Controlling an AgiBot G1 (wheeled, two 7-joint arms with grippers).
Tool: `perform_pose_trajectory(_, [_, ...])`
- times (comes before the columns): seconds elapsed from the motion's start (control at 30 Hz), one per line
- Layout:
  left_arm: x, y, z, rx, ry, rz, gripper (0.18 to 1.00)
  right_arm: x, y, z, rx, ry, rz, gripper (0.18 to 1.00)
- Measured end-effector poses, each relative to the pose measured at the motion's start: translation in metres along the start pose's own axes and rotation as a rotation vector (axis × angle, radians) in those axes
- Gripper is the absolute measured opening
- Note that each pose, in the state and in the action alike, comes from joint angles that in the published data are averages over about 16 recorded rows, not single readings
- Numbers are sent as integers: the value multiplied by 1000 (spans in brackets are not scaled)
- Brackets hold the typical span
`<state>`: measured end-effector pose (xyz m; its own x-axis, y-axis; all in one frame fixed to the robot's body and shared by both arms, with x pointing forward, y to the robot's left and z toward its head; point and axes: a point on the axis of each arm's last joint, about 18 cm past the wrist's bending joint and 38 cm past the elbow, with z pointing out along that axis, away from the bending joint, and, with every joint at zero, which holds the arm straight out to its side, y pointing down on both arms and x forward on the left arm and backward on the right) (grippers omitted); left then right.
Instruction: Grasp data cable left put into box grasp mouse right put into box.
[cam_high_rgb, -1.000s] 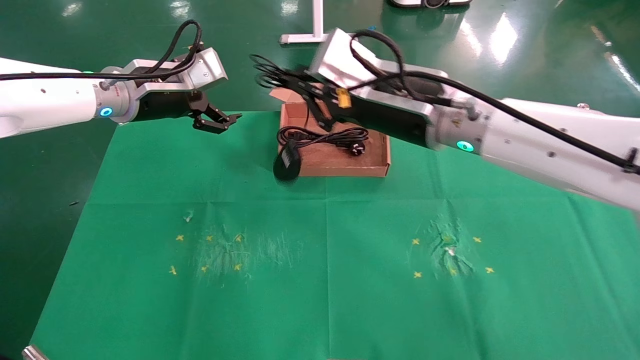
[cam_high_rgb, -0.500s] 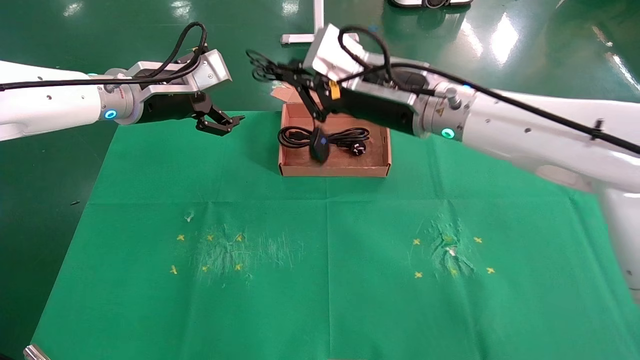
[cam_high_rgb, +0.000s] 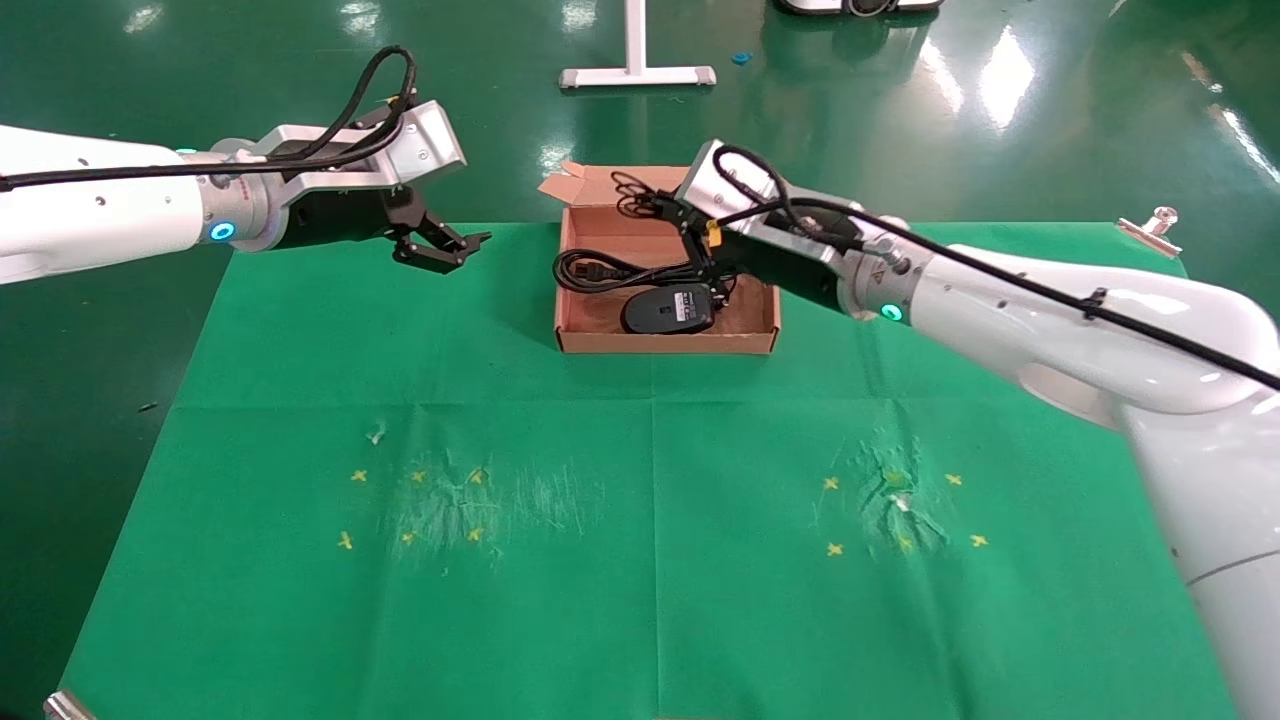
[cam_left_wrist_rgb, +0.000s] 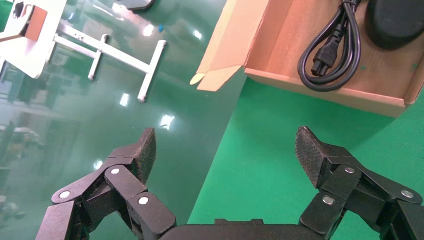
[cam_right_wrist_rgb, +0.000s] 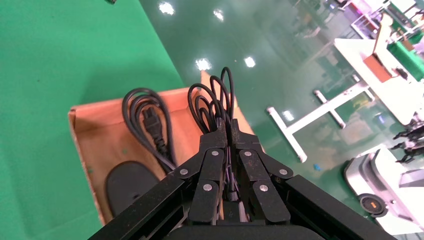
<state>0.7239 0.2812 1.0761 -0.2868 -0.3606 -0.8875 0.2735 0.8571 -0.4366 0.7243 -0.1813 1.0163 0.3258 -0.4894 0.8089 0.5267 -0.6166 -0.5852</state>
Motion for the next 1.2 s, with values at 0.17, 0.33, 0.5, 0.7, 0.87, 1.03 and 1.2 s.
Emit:
perform_pose_trajectory(0.17, [0,0,0,0,0,0,1001,0,3,1,-9,4,2,208])
perform_pose_trajectory(0.33, [0,0,0,0,0,0,1001,0,-1,-1,3,-2,-2,237])
perform_pose_trajectory(0.5, [0,0,0,0,0,0,1001,-1,-3,-5,16,-11,8,292])
perform_pose_trajectory(0.7, [0,0,0,0,0,0,1001,-2,0,-17,39,-34,48,390])
perform_pose_trajectory(0.87, [0,0,0,0,0,0,1001,-4,4,-33,65,-64,102,491])
perform_pose_trajectory(1.03, [0,0,0,0,0,0,1001,-6,6,-53,99,-100,161,599])
perform_pose_trajectory(1.2, [0,0,0,0,0,0,1001,-9,7,-75,134,-138,213,706])
